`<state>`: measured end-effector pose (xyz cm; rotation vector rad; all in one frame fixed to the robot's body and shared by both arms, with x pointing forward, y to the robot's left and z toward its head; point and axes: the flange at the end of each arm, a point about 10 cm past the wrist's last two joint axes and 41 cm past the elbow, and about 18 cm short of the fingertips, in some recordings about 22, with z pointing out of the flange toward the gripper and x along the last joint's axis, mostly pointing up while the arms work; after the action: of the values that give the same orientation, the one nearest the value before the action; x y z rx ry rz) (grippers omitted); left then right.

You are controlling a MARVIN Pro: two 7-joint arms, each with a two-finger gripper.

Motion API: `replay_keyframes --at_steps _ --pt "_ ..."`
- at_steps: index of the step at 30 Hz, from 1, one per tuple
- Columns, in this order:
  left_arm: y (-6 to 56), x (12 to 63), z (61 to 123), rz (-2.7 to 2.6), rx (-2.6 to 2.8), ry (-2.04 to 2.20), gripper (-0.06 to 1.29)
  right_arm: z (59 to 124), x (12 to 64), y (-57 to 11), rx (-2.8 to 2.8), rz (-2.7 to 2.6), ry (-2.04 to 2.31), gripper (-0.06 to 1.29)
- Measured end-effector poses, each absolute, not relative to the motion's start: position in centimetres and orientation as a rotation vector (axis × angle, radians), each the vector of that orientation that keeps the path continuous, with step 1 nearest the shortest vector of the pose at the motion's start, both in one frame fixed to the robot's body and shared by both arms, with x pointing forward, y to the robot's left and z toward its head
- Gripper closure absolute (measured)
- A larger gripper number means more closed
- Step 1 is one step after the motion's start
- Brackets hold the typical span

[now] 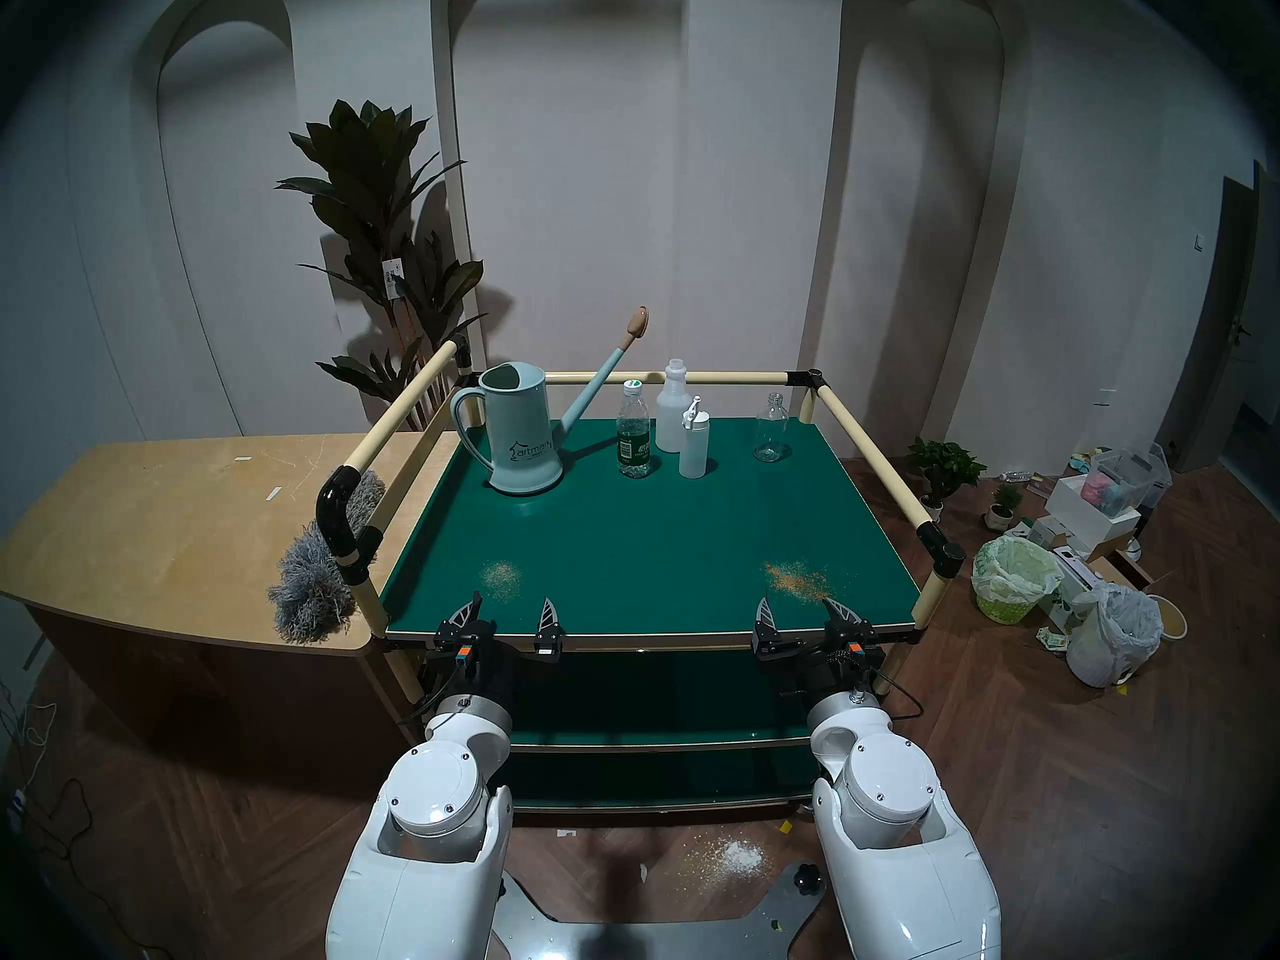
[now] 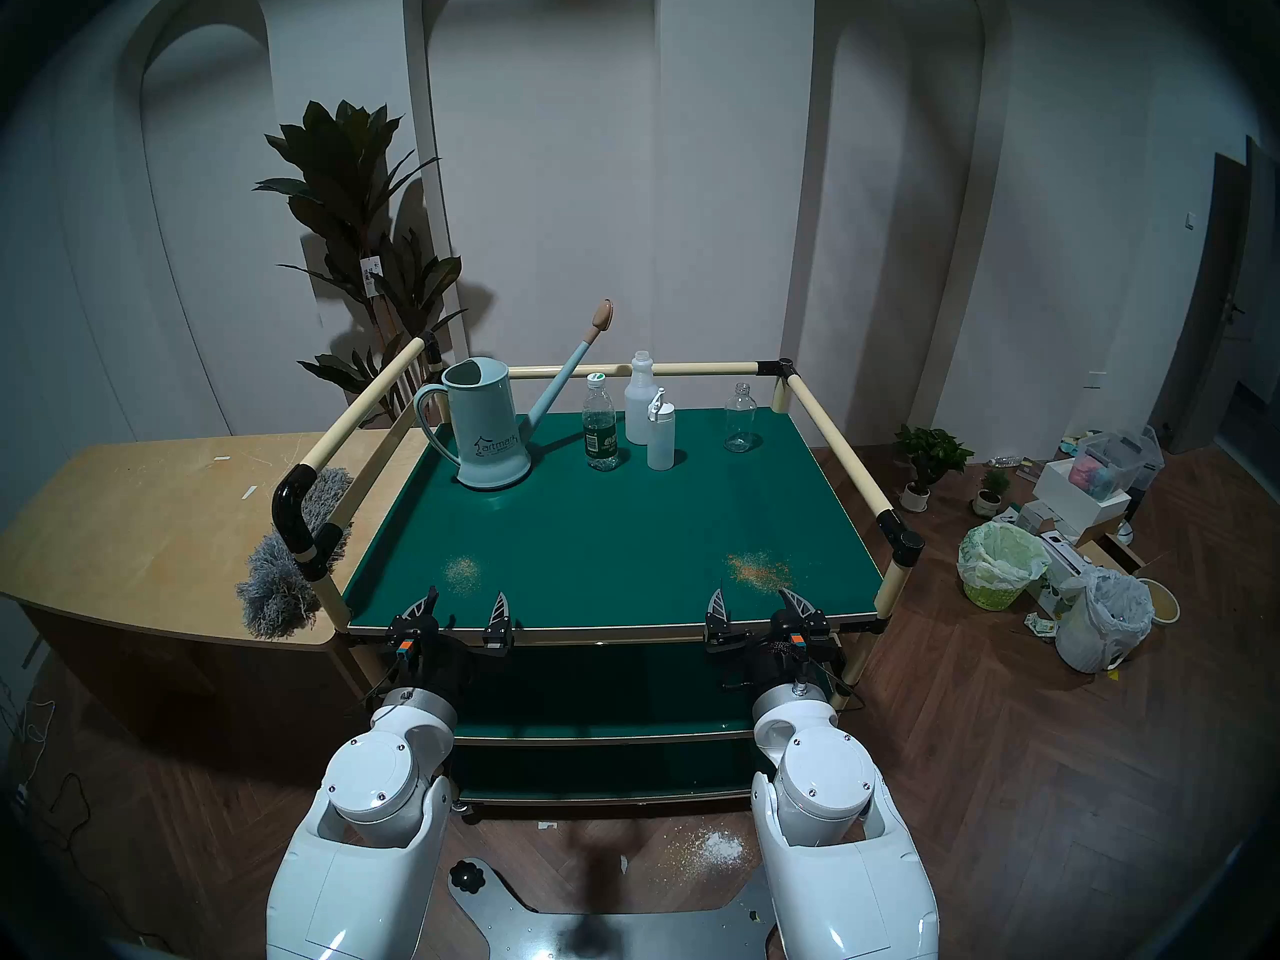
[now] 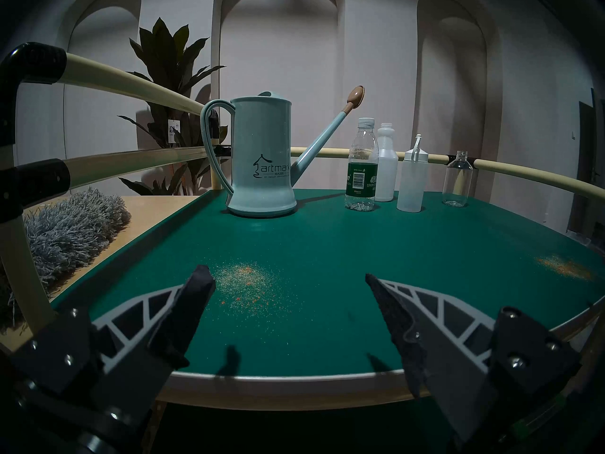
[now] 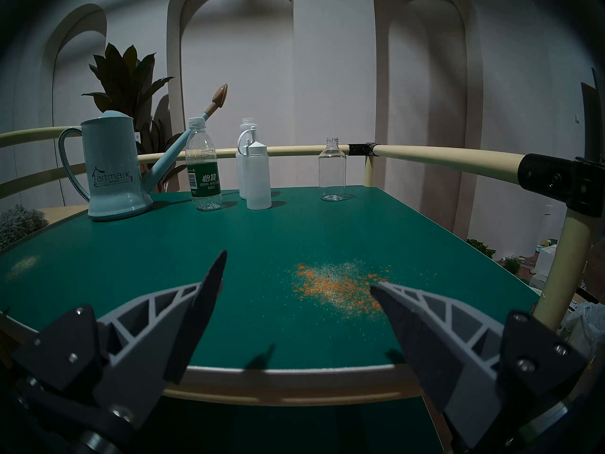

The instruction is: Dust the shelf with the duster

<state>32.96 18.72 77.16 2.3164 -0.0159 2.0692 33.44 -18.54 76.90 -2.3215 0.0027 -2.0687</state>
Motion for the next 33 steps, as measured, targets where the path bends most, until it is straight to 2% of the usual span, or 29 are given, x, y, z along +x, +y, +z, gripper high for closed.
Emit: replay_keyframes --at_steps 11,23,33 --pt "18.8 32.7 77.8 2.093 2.317 -0.047 -0.02 76.9 33.4 -18.5 -2.322 -2.068 0.003 -0.02" --pt "19.3 33.0 83.4 2.287 2.224 -0.155 -0.02 77.1 33.5 -18.4 -2.296 -2.061 0.003 -0.02" --pt "22.9 32.9 88.8 2.497 2.132 -0.301 -0.02 79.3 34.4 -18.4 -2.207 -2.108 -0.018 -0.02"
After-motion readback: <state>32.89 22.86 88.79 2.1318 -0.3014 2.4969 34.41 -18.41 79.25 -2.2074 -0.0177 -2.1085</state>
